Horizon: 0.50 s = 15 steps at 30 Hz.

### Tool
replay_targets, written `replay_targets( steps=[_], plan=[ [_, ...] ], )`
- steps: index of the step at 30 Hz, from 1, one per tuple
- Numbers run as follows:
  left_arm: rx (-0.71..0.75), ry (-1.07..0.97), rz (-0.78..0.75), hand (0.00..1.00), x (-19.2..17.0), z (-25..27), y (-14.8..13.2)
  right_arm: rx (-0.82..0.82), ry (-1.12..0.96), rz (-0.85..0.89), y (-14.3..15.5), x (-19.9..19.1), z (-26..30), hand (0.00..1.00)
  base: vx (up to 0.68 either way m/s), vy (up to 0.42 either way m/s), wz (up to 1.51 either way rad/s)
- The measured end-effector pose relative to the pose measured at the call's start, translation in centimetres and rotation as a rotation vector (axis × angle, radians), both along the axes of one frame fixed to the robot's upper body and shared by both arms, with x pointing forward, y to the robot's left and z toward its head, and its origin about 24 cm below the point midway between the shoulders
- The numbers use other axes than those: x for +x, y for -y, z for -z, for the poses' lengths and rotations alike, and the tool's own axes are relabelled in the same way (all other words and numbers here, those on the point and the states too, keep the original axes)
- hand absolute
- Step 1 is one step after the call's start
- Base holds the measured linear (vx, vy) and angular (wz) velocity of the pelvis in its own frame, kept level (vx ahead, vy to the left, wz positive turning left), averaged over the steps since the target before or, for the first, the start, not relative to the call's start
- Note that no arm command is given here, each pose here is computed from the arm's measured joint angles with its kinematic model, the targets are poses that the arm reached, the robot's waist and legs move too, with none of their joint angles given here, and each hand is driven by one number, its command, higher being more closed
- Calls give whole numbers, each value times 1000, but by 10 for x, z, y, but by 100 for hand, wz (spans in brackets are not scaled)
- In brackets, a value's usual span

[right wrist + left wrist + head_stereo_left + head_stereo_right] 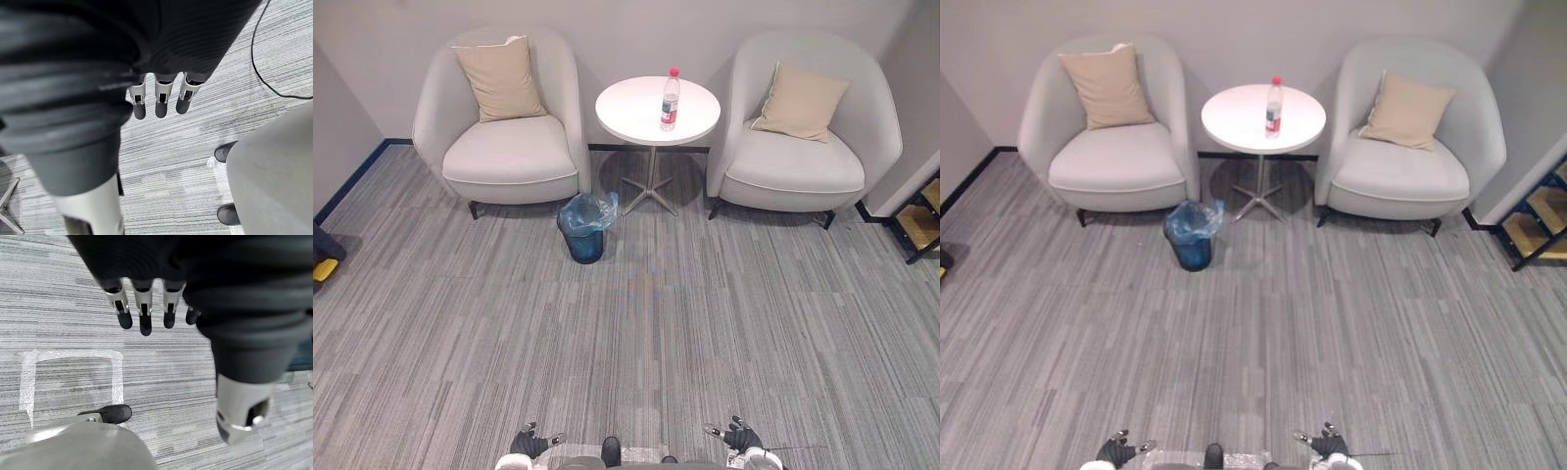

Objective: Gather rubbish on tea table into small bin, then transfer packed bag to large trash can.

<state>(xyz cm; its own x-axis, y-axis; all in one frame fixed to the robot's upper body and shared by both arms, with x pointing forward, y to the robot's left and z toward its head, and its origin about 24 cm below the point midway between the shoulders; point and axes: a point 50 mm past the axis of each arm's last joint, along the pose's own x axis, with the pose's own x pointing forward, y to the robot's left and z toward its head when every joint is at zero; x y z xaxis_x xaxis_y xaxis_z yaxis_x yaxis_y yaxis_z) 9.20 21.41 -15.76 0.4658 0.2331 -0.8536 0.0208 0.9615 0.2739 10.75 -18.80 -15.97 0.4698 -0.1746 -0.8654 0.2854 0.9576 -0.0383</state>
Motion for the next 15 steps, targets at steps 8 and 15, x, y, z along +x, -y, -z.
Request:
replay_targets(
  steps=[8, 15],
  plan=[
    [4, -1, 11, 0, 0, 0, 0, -5, -1, -6, 0, 0, 0, 0, -36, -33, -8],
    [8, -1, 14, 0, 0, 0, 0, -4, -1, -5, 0, 0, 0, 0, 5, -11, -4]
  ],
)
